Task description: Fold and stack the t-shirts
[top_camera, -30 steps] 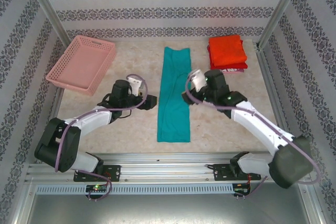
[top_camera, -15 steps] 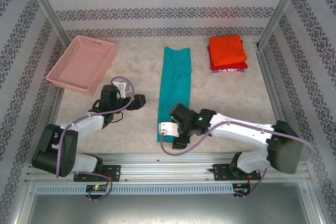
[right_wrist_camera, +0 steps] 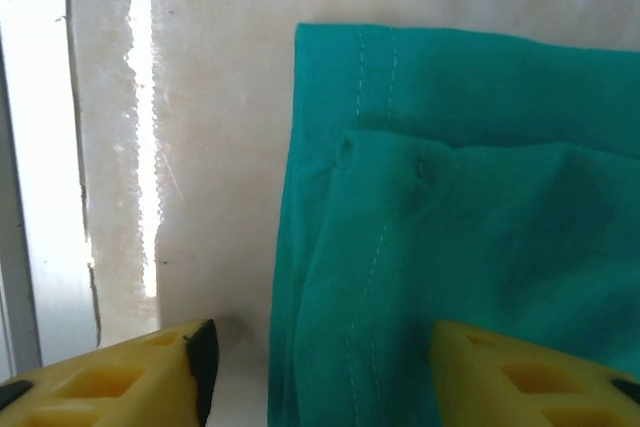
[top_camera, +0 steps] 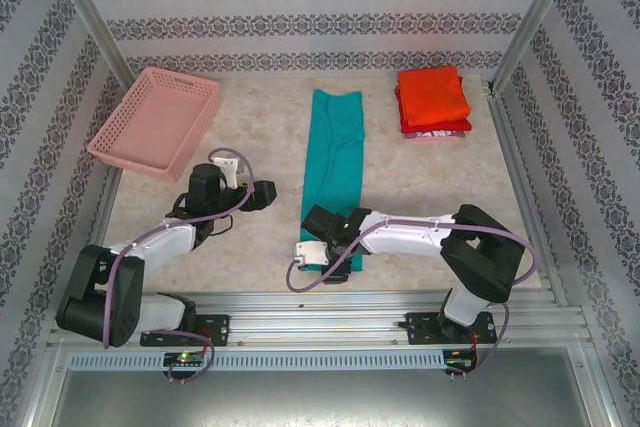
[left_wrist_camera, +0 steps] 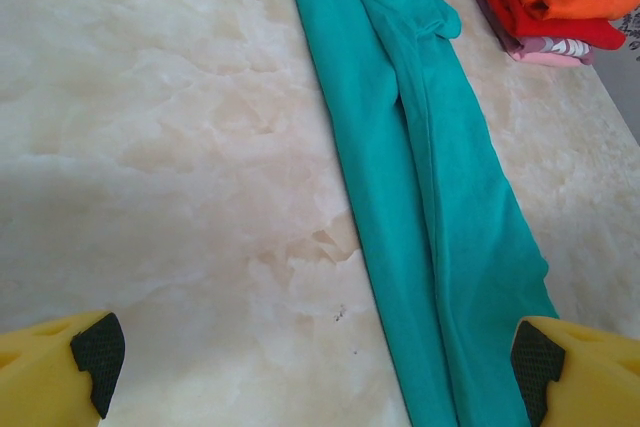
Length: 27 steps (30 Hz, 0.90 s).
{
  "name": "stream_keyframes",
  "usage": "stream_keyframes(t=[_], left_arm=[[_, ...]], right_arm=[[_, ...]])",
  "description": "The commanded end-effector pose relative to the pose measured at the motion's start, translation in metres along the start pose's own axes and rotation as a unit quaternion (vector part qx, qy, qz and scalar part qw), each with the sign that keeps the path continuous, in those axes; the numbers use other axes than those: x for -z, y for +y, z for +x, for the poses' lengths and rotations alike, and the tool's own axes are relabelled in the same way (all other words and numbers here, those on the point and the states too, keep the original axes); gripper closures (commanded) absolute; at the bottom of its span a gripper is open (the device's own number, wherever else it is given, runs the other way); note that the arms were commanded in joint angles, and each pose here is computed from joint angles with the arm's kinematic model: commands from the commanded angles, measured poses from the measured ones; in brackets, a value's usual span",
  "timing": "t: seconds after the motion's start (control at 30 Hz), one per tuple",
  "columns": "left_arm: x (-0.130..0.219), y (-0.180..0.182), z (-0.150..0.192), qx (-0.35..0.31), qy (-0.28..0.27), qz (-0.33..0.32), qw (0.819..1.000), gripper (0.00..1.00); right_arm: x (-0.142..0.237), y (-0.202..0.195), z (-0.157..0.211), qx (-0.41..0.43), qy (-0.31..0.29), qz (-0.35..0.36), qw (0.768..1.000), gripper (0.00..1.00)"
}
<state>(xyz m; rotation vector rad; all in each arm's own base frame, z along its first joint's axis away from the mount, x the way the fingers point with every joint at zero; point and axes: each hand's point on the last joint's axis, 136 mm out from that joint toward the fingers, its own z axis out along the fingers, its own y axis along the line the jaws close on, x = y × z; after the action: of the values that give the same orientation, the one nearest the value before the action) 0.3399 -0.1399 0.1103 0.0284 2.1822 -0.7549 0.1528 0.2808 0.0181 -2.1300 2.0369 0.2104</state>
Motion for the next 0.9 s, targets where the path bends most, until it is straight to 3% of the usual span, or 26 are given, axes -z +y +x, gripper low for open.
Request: stream_keyframes(t=[0.0, 0.2, 0.33, 0.4, 0.63, 0.7, 0.87], left_arm=[[0.003, 0.005, 0.0, -0.006, -0.008, -0.007, 1.0, 0.0], [0.003, 0.002, 0.001, -0.009, -0.005, 0.002, 1.0, 0.0], [0.005, 0.001, 0.001, -0.016, -0.004, 0.004, 1.0, 0.0], [0.006, 0.0, 0.0, -0.024, -0.007, 0.005, 1.0, 0.0], [0.018, -0.013, -0.004, -0.096, -0.01, 0.022, 0.995, 0.0], [0.023, -0.028, -0.002, -0.147, 0.0, 0.047, 0.988, 0.0], [0.036, -0.048, -0.003, -0.254, -0.002, 0.034, 0.967, 0.0]], right_arm=[[-0.006, -0.004, -0.001, 0.011, 0.015, 0.006, 1.0, 0.5], [-0.014, -0.01, 0.008, 0.01, 0.045, 0.018, 0.999, 0.7], [-0.009, -0.011, 0.009, 0.013, 0.048, 0.022, 0.999, 0.93], [-0.004, -0.009, 0.007, 0.012, 0.038, 0.02, 0.999, 1.0], [0.03, 0.003, 0.005, 0.009, -0.006, 0.014, 1.0, 1.0], [0.041, 0.002, 0.005, 0.008, -0.015, 0.017, 1.0, 1.0], [0.074, -0.018, 0.007, 0.002, -0.038, 0.05, 0.998, 1.0]])
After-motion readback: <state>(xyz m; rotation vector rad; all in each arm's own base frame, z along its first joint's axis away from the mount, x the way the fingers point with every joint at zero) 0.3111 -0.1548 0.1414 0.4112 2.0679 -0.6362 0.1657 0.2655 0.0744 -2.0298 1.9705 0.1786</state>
